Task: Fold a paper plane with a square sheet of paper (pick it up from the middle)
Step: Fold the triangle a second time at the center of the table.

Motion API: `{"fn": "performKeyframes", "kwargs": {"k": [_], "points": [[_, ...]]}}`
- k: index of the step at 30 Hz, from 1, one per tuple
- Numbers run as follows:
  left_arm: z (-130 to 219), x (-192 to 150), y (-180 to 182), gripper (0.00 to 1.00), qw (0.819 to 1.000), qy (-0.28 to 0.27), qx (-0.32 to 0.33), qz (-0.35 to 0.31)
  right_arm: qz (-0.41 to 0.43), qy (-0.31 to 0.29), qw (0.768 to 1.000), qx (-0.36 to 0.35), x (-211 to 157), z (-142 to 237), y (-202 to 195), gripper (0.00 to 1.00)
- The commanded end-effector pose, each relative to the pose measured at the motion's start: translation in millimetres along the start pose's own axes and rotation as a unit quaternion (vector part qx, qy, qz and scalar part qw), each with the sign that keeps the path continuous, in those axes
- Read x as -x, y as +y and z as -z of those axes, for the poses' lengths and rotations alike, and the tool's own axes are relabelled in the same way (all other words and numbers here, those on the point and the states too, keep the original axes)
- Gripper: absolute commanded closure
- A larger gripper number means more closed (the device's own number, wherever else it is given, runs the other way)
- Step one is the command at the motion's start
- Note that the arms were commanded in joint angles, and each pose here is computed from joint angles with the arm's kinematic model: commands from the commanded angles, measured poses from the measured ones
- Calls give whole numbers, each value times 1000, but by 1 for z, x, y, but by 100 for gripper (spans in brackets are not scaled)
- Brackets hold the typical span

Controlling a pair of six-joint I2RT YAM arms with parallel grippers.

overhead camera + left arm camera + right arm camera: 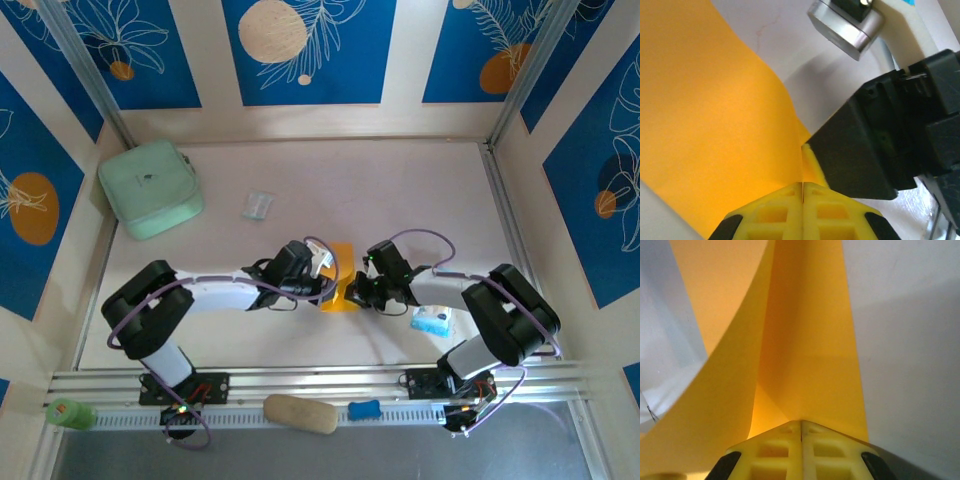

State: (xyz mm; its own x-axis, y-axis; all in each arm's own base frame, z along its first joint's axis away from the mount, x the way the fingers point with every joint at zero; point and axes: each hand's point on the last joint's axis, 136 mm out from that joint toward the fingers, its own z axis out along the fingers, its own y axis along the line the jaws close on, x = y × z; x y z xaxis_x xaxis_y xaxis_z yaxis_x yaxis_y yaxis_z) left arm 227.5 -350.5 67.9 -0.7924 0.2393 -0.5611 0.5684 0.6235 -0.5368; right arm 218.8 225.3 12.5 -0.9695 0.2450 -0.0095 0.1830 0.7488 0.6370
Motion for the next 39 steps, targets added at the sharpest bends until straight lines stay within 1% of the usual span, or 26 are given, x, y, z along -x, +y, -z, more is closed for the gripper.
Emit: {"fn": "performKeyframes", "kwargs": {"k": [1, 7, 15, 21, 26, 33, 39], "points": [[1, 1, 11, 100, 1000, 1, 10, 10, -10, 19, 997, -76, -8, -1, -43, 96], [-8, 2, 16, 100, 1000, 11, 0, 23, 1, 35, 997, -68, -7, -4, -39, 96], [-12, 3, 31, 100, 999, 17, 29, 18, 5, 38, 997, -69, -6, -4, -37, 96], [-18, 6, 35, 100, 999, 23, 32, 6, 7, 37, 997, -73, -5, -2, -37, 96], [-19, 8, 44, 100, 999, 23, 41, 14, 8, 37, 996, -75, -4, 0, -38, 96], [-24, 0, 50, 100, 998, 44, 51, 13, 9, 37, 997, -72, -3, 1, -37, 96], [-32, -15, 57, 100, 995, 76, 53, 37, 12, 36, 997, -68, -2, 3, -34, 96]]}}
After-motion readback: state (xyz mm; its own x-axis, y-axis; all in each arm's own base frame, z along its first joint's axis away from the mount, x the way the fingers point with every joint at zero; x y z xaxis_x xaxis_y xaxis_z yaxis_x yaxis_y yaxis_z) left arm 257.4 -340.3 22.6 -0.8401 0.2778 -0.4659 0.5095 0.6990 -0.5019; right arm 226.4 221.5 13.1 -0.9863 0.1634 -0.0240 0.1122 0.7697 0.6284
